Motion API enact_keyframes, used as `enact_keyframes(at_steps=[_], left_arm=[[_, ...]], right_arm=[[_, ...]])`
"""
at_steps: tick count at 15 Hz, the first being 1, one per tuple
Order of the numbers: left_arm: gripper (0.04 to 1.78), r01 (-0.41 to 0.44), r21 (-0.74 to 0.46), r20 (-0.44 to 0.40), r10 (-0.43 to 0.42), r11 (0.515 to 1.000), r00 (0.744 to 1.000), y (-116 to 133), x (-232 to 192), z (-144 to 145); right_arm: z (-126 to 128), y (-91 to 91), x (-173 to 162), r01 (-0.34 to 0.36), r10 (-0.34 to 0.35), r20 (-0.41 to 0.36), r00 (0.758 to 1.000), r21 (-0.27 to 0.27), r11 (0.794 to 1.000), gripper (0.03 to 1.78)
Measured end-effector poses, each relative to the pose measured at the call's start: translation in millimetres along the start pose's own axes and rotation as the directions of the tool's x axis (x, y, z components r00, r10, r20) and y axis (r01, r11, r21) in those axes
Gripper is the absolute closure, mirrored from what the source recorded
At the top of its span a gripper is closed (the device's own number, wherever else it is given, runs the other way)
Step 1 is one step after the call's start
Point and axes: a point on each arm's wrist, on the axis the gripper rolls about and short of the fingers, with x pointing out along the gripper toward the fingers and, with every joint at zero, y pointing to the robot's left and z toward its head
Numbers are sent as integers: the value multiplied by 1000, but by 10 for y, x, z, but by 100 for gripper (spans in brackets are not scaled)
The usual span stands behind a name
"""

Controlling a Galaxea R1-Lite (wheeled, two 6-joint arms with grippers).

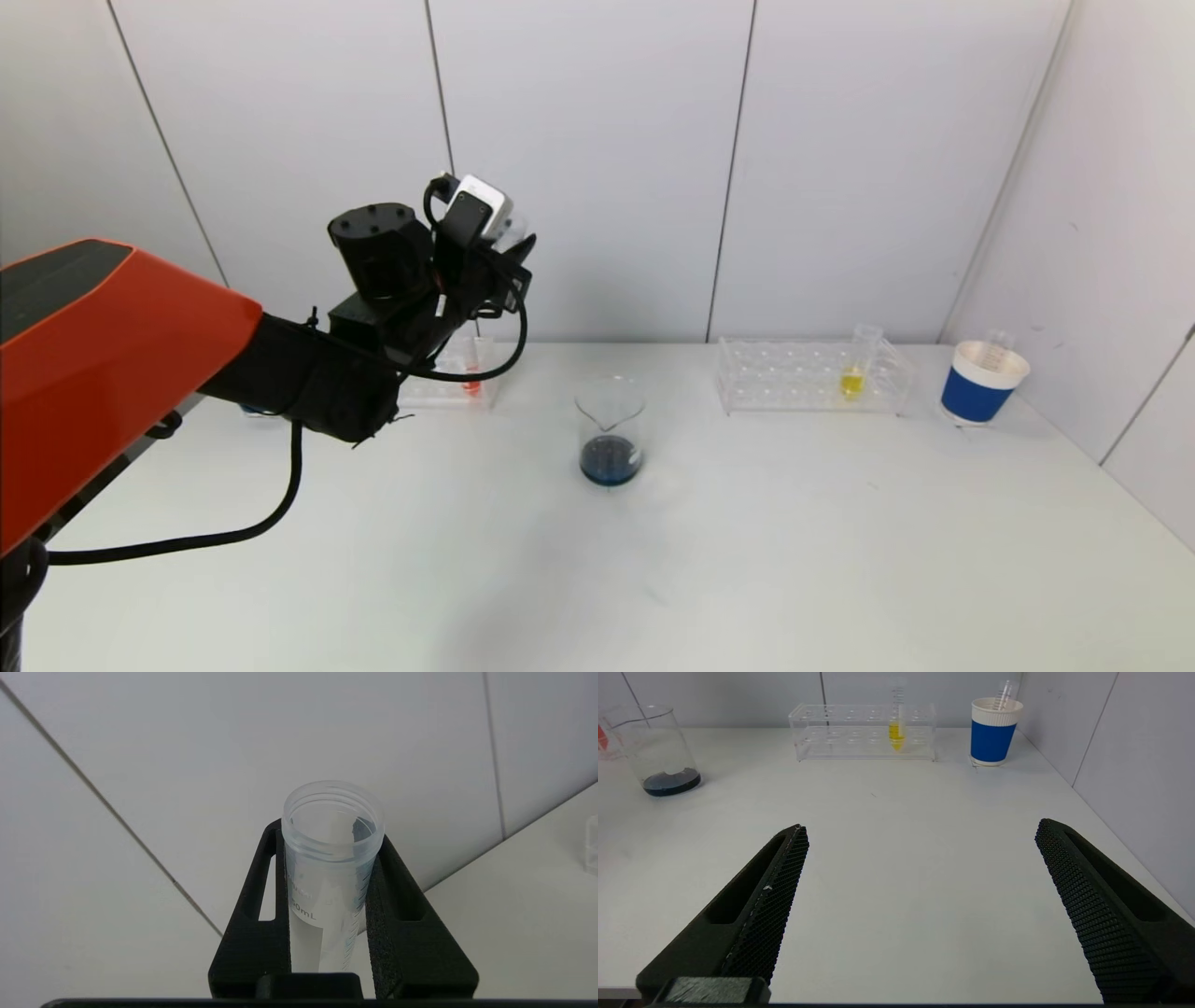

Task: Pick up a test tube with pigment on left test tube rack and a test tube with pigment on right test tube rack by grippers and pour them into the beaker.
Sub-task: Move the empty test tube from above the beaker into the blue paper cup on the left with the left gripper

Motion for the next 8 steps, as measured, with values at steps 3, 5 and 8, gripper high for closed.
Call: enact_keyframes(at_steps=[3, 5, 8], left_arm=[[135, -60, -7, -39, 60, 998, 997, 250, -23, -107], [135, -95, -18, -66, 94, 995, 993, 408, -47, -154], [135, -148, -49, -97, 143, 988, 985, 661, -97, -166]], right_arm=[[0, 0, 0, 0, 0, 0, 1000, 0, 1000, 4], [0, 0, 0, 0, 0, 0, 1000, 0, 1000, 4], [0, 0, 0, 0, 0, 0, 1000, 0, 1000, 4]])
